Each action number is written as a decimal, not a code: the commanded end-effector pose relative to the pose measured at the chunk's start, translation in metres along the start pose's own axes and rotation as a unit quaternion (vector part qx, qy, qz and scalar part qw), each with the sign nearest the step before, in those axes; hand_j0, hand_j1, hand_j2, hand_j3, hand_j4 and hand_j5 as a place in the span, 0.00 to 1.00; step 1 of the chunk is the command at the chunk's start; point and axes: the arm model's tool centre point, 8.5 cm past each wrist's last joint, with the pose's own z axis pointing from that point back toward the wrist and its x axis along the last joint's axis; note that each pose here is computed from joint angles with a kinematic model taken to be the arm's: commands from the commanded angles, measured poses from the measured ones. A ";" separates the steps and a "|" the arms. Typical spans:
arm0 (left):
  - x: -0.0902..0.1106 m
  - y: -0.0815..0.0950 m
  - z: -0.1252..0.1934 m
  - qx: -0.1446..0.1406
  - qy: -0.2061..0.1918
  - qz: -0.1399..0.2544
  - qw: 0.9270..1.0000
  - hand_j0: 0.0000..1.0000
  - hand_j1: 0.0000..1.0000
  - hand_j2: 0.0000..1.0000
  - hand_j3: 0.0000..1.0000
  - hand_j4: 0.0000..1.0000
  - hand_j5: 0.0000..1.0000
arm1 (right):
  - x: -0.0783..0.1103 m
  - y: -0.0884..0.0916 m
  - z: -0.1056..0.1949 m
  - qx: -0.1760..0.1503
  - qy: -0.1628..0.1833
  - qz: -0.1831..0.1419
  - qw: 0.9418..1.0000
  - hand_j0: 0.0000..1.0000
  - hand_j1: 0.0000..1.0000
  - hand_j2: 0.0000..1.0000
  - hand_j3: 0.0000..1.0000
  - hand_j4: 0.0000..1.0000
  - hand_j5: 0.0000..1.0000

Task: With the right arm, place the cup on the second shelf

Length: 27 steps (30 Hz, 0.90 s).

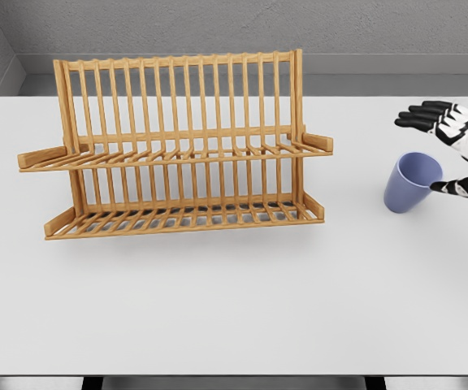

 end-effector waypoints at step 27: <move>0.000 0.000 0.000 0.000 0.000 0.000 1.000 1.00 1.00 1.00 1.00 1.00 1.00 | -0.065 -0.008 -0.030 0.227 0.052 0.025 0.972 1.00 1.00 1.00 1.00 1.00 1.00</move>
